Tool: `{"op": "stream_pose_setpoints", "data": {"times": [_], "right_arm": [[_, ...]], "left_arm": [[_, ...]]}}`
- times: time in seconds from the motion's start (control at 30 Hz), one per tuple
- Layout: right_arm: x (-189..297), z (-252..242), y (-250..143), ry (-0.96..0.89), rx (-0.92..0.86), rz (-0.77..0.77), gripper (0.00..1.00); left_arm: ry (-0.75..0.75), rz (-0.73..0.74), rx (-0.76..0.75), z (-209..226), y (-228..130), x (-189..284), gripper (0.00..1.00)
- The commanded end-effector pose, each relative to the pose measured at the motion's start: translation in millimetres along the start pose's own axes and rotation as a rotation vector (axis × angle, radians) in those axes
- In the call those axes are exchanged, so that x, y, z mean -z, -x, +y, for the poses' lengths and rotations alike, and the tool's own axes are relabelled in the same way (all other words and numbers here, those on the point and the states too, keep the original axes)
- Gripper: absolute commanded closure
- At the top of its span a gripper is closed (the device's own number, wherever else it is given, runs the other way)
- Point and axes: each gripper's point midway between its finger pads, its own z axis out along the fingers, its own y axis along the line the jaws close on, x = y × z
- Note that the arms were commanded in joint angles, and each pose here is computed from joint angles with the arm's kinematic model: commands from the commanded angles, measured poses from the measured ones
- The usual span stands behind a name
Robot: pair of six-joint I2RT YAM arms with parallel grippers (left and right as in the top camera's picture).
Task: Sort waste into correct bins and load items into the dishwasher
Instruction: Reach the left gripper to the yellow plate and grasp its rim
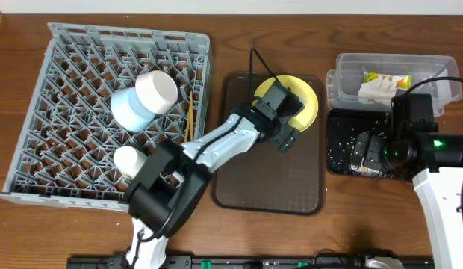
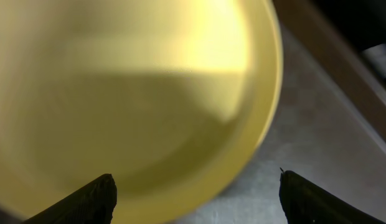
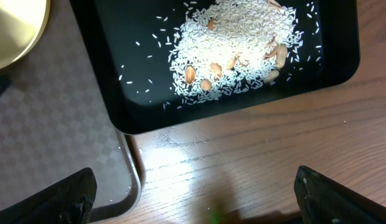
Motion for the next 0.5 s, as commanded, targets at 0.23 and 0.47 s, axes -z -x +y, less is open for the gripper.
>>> {"op": "stream_pose_setpoints", "data": {"times": [0.23,0.47], "right_arm": [[4,-5,5,-0.011,-0.021,-0.020,0.01],[4,-5,6,-0.010,-0.021,-0.022,0.01]], "left_arm": [[-0.009,0.160,0.008,-2,-42,-15,0.41],[-0.023,0.286,0.013,-21,-71,-7,0.63]]}}
